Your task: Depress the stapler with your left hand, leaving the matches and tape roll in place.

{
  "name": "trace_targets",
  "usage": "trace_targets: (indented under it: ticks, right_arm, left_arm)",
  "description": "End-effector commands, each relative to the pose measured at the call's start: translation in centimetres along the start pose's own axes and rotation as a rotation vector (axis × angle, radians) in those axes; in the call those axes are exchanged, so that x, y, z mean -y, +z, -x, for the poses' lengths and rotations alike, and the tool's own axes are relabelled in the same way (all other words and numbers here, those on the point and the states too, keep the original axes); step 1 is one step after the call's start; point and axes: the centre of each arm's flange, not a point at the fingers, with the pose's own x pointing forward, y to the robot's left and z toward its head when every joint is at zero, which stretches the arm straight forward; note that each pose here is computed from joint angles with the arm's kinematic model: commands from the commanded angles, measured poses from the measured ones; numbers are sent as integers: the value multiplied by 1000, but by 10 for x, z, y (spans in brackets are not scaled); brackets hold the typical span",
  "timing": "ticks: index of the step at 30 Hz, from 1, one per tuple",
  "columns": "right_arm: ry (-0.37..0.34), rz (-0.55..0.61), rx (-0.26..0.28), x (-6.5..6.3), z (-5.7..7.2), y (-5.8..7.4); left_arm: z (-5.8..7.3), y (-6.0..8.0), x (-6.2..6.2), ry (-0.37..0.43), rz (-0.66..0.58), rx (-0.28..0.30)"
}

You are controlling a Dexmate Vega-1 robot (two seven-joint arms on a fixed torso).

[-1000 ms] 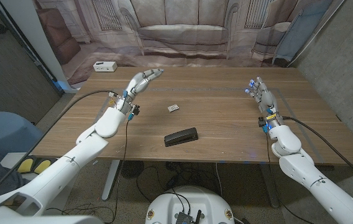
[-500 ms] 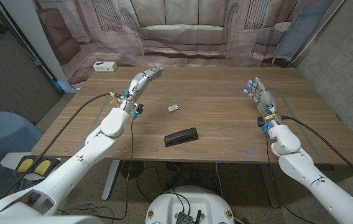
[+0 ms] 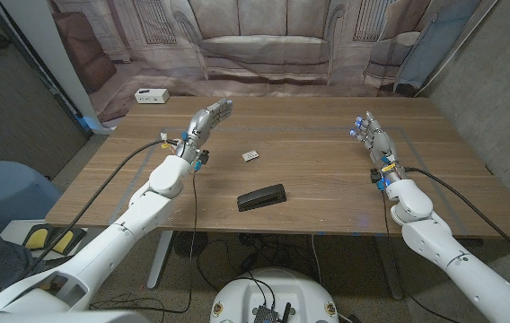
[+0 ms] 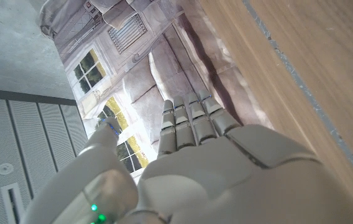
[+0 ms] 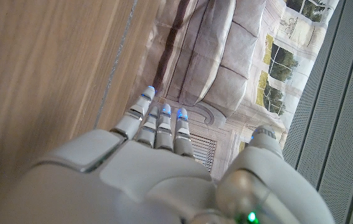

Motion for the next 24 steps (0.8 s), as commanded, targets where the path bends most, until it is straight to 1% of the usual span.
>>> trace_targets:
  ticks: [1,4,10,13,18,24]
  right_arm:
    - [12,-1,-30,-2,-3,-7]
    - [12,-5,-34,-2,-3,-9]
    - [20,-6,-48,-2,-4,-11]
    - [27,-4,-53,-3,-5,-12]
    - [25,-11,-50,-4,-7,-12]
    - [29,-19,-52,-5,-9,-13]
  left_arm:
    - [-7,-14,-4,-3,41,-101]
    - [-8,-17,-6,2,42,-111]
    - [-5,-24,-11,40,52,-124]
    - [-4,-27,-14,33,50,-134]
    - [-3,-30,-16,24,52,-123]
    - [2,-31,-17,32,60,-120]
